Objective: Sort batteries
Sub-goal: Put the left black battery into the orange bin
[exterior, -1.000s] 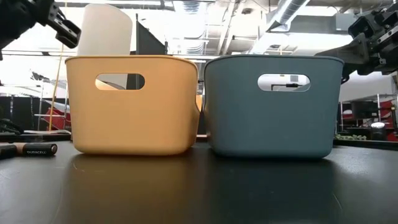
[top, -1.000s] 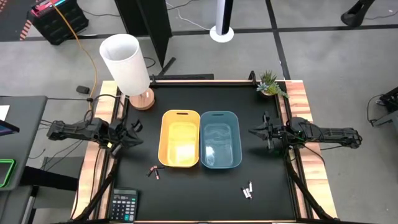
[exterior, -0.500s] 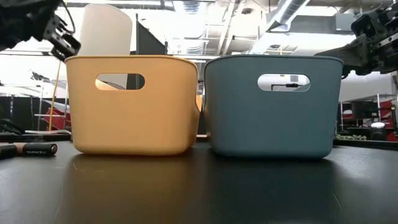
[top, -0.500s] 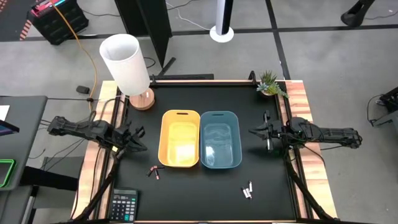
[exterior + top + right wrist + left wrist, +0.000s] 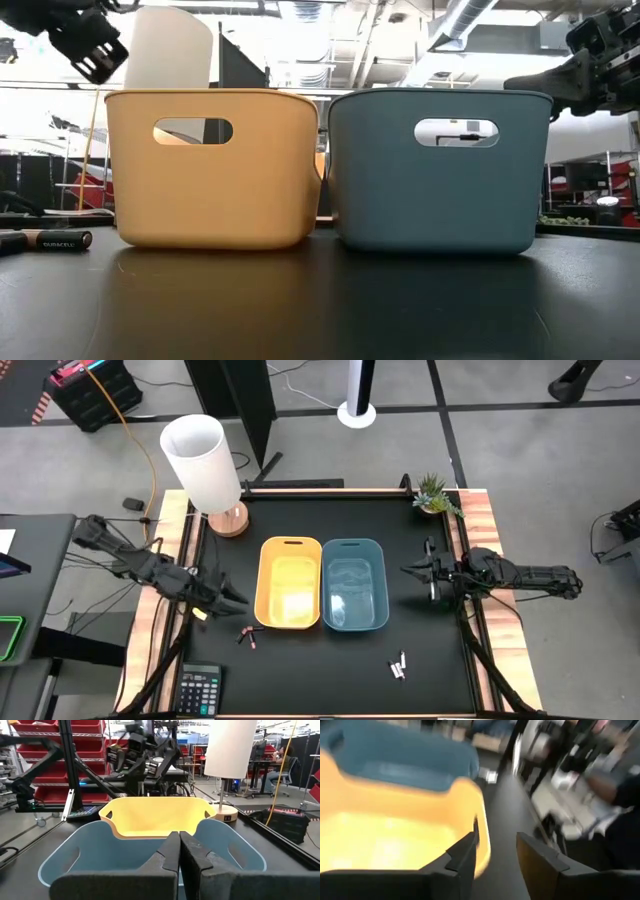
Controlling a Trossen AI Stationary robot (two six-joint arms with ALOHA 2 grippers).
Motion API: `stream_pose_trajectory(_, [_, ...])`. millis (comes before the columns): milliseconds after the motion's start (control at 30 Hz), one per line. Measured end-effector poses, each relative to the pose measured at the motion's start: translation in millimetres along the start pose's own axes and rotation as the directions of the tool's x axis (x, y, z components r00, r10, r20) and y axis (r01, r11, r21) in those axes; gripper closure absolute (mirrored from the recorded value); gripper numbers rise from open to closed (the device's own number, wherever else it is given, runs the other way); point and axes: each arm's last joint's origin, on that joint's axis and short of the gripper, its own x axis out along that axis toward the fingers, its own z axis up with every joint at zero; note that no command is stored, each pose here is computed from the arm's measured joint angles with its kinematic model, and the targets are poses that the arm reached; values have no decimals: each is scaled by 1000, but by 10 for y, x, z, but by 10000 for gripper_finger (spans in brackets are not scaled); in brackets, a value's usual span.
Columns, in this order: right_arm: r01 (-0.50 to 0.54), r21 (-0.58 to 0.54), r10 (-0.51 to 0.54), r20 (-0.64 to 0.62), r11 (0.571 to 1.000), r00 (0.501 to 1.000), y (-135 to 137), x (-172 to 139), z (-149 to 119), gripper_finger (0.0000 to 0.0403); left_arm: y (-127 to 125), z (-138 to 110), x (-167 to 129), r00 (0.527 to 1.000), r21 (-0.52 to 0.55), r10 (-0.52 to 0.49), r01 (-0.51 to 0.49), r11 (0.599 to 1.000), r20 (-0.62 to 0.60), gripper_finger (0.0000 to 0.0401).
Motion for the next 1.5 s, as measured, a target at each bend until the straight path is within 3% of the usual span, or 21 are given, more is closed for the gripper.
stream_pose_trajectory(200, [0,-5,0,4,1000,1000,0,-1,7,375,-374,196,156,941,-73,129,-159,985,-314,261])
stream_pose_trajectory(367, [0,0,0,6,1000,1000,0,-1,12,375,-708,137,342,807,-97,216,-318,943,-550,263])
stream_pose_trajectory(533, [0,9,0,7,1000,1000,0,-1,14,375,-959,-90,509,667,-116,257,-461,880,-699,263])
stream_pose_trajectory(700, [0,26,0,8,1000,1000,0,-1,16,375,-1095,-357,633,595,-104,320,-568,816,-737,259])
stream_pose_trajectory(867, [0,26,0,29,1000,1000,0,-3,40,375,-1123,-536,726,546,-75,399,-653,754,-737,217])
stream_pose_trajectory(1133, [-1,26,-1,60,1000,998,0,-4,71,375,-1089,-669,891,537,-55,490,-710,702,-687,146])
stream_pose_trajectory(1500, [-1,20,-1,57,1000,998,0,-4,67,375,-929,-758,955,472,-49,548,-786,616,-690,149])
